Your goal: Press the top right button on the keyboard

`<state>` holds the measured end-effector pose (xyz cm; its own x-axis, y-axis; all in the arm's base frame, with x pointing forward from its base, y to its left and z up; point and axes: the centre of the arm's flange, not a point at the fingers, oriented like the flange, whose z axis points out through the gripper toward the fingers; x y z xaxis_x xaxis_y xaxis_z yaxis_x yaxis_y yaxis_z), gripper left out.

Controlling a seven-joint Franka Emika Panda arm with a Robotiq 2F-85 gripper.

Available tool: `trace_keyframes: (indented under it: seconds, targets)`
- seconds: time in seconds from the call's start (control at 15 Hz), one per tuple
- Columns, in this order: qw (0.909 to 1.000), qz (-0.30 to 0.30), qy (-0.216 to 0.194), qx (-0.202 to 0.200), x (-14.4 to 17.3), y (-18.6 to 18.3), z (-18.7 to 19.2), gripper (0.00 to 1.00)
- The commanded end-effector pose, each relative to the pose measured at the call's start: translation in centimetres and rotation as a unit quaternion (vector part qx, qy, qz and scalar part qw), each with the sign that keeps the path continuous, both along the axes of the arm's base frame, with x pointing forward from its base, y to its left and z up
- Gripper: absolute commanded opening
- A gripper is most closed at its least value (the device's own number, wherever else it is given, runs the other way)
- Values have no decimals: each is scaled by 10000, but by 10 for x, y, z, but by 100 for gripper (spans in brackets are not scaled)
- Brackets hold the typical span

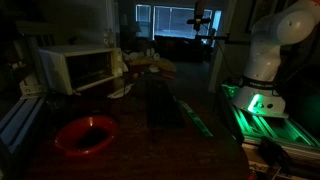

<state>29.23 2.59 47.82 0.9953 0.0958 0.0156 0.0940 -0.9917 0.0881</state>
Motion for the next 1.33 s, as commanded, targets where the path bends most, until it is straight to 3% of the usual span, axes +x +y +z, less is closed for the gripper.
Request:
trace_keyframes:
  seconds: [0.0, 0.53, 0.6, 0.67, 0.93, 1.27]
  targets:
    - [10000, 0, 0, 0, 0, 0, 0, 100]
    - [9999, -81, -44, 62, 8, -4, -4, 100]
    - [9997, -216, -93, 117, 18, -9, -6, 75]
    - [9990, -332, -246, 155, 29, -17, -8, 74]
    - [9921, -977, -715, 318, 66, -51, -22, 42]
    - [9775, -1811, -1058, 245, 98, -90, -72, 4]
